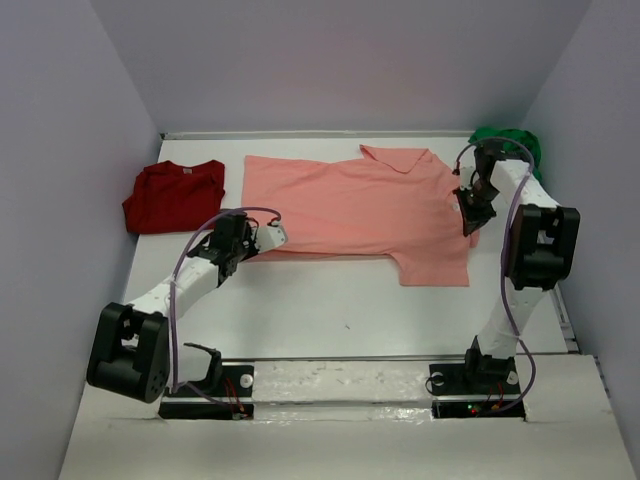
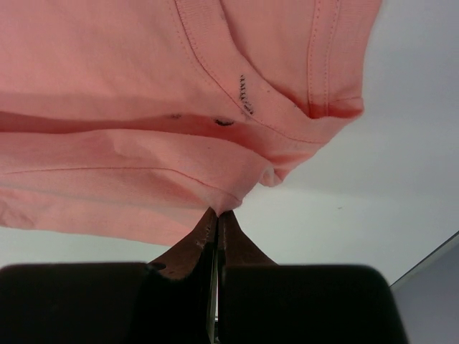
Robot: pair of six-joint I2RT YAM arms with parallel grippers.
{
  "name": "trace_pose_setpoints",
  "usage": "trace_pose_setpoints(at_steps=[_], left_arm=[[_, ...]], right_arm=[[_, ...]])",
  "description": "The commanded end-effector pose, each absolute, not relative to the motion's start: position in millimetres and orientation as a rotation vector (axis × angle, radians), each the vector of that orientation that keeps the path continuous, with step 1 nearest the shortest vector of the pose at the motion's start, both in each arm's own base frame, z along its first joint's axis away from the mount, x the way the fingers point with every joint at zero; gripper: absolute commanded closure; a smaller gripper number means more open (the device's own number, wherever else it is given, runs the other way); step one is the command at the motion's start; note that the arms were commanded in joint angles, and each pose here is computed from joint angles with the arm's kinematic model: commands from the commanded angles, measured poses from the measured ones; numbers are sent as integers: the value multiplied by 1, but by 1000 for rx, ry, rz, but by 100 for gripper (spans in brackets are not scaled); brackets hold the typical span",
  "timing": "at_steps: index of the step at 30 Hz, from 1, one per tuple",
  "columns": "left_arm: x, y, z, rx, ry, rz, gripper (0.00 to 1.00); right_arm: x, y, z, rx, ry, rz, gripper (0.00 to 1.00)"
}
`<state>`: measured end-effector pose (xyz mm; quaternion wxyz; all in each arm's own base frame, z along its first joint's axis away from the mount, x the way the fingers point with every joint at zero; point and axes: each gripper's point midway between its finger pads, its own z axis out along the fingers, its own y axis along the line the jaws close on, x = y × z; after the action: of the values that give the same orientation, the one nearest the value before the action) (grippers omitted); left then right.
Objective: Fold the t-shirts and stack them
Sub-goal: Flatten the tshirt out
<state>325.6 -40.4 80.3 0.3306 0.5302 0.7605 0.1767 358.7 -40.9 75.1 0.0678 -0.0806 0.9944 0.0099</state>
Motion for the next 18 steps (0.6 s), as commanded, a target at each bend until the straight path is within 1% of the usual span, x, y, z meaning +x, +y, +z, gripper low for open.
trace_pose_setpoints(at_steps=[1, 18], left_arm=[[347, -42, 102, 1325, 1944, 514, 100], [365, -45, 84, 1324, 1983, 516, 100]], right_arm=[[374, -49, 86, -230, 2964, -15, 100], [383, -48, 64, -240, 3008, 14, 100]])
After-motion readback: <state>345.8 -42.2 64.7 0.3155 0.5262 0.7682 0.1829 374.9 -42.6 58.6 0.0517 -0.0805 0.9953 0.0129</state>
